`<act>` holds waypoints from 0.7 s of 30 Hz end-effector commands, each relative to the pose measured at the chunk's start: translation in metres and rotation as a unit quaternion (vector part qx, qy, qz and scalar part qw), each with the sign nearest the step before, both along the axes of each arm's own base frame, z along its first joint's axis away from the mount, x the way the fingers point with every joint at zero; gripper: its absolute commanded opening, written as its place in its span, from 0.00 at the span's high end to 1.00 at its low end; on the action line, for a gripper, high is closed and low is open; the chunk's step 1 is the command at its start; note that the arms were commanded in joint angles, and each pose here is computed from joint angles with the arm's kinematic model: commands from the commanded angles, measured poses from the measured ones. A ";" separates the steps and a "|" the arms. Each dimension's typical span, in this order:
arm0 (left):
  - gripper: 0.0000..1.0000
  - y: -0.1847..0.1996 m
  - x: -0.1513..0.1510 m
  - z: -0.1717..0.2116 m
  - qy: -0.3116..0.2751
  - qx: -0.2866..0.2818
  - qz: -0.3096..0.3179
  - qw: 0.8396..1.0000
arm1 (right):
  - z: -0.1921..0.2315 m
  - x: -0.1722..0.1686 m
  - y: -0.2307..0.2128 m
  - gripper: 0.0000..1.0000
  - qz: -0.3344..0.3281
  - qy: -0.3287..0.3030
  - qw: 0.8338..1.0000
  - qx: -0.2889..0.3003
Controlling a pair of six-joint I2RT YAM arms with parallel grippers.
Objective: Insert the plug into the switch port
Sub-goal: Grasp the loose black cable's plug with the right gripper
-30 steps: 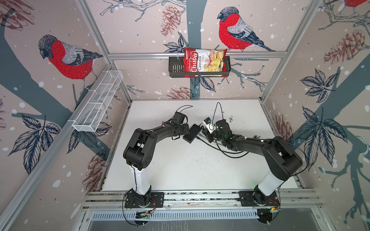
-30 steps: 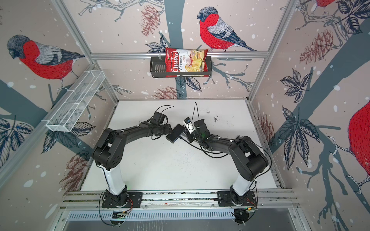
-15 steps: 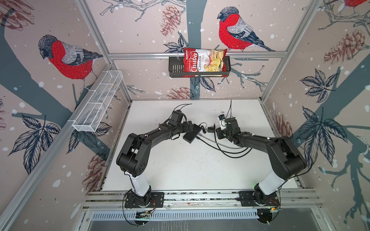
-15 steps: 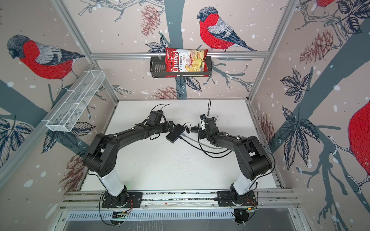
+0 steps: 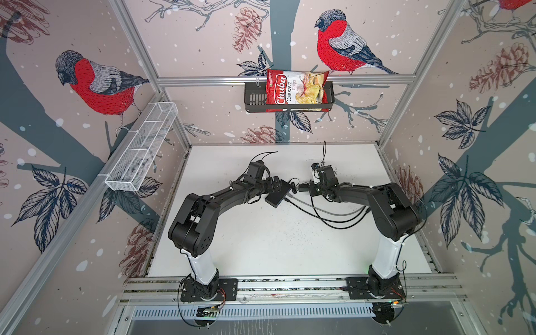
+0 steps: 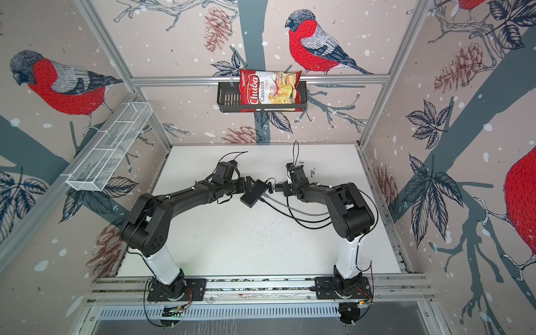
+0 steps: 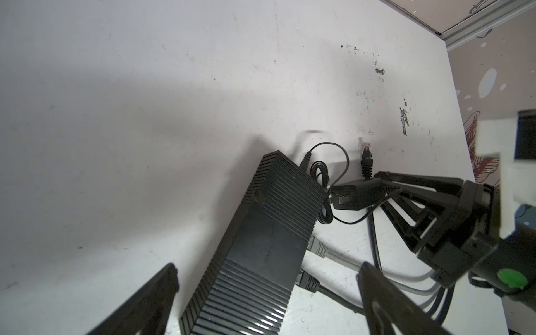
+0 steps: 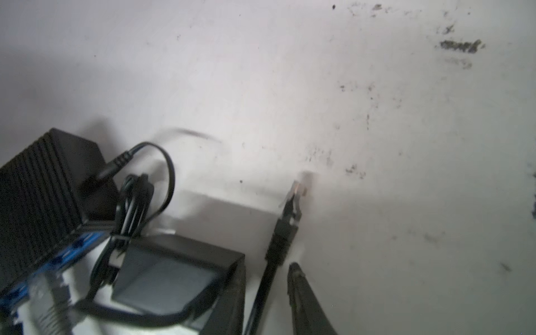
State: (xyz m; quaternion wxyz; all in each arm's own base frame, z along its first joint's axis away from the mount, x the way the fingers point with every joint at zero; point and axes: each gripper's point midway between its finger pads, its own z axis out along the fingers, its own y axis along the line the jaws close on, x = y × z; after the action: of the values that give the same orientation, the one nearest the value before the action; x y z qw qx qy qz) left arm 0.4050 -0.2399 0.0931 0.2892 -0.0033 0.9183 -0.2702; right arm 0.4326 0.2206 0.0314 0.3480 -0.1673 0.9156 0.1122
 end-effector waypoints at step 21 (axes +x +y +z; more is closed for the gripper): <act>0.04 -0.007 0.005 0.025 -0.049 -0.030 -0.017 0.998 | 0.036 0.037 -0.011 0.97 0.007 -0.063 0.998 -0.026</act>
State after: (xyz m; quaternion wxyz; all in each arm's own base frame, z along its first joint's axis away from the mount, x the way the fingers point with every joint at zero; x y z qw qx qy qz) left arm 0.4062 -0.2456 0.1082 0.3119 0.0070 0.9032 -0.2947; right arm 0.4627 0.2034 0.0453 0.3703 -0.1662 0.9113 0.0689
